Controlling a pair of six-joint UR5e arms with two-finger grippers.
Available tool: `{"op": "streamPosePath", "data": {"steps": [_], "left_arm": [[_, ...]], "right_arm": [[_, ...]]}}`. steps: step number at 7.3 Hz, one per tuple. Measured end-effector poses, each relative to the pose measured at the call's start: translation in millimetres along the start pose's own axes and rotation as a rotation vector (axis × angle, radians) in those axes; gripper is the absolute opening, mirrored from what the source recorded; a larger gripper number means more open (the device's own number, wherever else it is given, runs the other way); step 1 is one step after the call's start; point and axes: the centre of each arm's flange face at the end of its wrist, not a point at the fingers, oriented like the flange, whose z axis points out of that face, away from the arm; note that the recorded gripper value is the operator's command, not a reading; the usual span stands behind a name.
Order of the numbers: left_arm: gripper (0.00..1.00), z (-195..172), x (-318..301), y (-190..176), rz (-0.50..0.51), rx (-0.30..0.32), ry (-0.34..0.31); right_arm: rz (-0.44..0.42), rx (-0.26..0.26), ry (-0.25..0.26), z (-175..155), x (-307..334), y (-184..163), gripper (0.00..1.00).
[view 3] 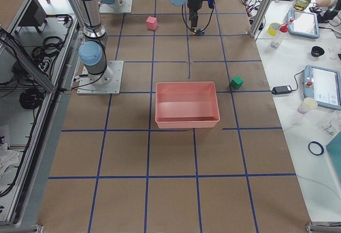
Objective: Align button upright
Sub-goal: 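Raise the right gripper away while the left gripper reaches toward the switch, then lower the left gripper over the lying switch and grasp its body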
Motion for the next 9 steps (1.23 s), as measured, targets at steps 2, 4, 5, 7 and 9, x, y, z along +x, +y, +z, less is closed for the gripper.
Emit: {"op": "streamPosePath", "data": {"steps": [2, 4, 5, 7, 9], "left_arm": [[1.00, 31, 35, 16, 0.006, 0.083, 0.008], [1.00, 80, 80, 45, -0.004, 0.218, 0.008], [0.99, 108, 95, 60, -0.003, 0.290, 0.005], [0.98, 151, 107, 72, -0.008, 0.408, 0.034], [0.98, 182, 113, 60, -0.013, 0.491, 0.065]], "right_arm": [[-0.002, -0.013, 0.026, -8, 10, 8, 1.00], [0.001, -0.005, 0.033, -13, 13, 8, 1.00], [0.002, 0.001, 0.034, -16, 14, 8, 1.00], [-0.013, -0.012, 0.033, -12, 19, 8, 1.00], [-0.055, -0.019, 0.024, -12, 26, 11, 1.00]]}}
